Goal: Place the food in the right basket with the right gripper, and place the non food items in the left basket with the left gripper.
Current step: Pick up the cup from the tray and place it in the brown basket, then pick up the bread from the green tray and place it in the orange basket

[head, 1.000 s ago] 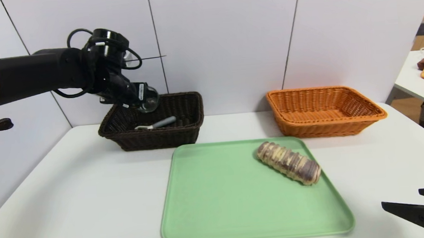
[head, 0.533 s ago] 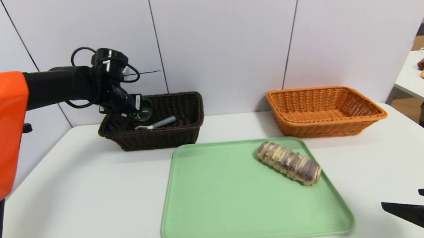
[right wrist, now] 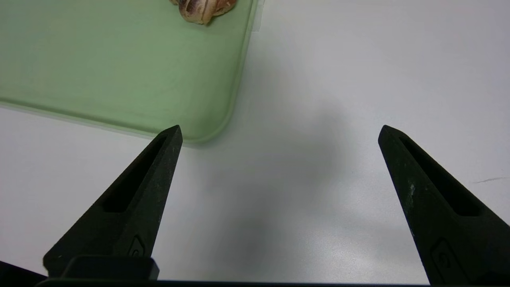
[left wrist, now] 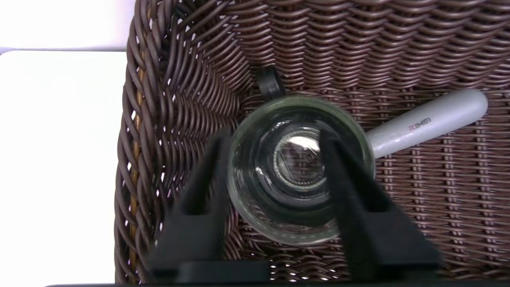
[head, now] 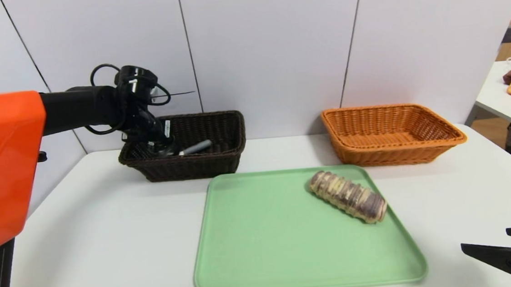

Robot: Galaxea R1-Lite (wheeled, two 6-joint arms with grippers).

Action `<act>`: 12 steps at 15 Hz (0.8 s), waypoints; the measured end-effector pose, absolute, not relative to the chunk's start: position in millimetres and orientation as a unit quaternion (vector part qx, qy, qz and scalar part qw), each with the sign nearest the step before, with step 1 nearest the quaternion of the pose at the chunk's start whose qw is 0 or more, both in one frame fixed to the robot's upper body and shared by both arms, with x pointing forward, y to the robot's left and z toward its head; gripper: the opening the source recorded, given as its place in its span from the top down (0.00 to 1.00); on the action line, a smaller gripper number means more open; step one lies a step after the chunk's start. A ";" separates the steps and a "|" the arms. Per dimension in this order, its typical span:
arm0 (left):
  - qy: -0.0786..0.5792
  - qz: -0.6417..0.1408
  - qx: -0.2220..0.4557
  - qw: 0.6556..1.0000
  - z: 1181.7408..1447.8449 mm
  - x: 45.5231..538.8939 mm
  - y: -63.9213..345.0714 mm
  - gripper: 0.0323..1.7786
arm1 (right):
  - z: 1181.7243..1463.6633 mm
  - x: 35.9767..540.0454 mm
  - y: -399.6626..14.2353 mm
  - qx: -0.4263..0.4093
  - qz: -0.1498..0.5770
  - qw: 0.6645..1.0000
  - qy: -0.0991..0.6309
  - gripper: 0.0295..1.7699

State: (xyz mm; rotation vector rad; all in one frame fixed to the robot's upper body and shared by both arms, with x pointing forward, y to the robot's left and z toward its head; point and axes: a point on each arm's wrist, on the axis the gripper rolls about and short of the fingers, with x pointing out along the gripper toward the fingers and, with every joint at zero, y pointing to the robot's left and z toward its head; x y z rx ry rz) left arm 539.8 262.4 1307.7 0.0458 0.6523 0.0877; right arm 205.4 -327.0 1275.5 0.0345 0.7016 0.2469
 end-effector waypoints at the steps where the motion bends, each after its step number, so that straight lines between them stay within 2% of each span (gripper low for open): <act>1: 0.320 0.043 0.022 0.946 1307.8 539.8 262.6 0.47 | 1275.7 205.4 -327.1 0.017 0.120 0.932 0.343 0.04; 4: 0.309 0.043 0.020 0.950 1319.9 533.9 263.6 0.33 | 1276.5 205.5 -327.3 0.017 0.119 0.932 0.341 0.04; 6: 0.288 0.036 0.022 0.957 1340.8 522.9 262.4 0.26 | 1276.8 205.6 -328.1 0.019 0.117 0.933 0.340 0.04; 9: 0.252 0.021 0.031 0.967 1378.1 498.1 257.8 0.19 | 1277.9 205.9 -328.3 0.019 0.117 0.934 0.337 0.04; 12: 0.252 -0.008 0.037 0.967 1409.6 459.2 243.4 0.15 | 1279.4 205.4 -328.4 0.019 0.116 0.935 0.333 0.04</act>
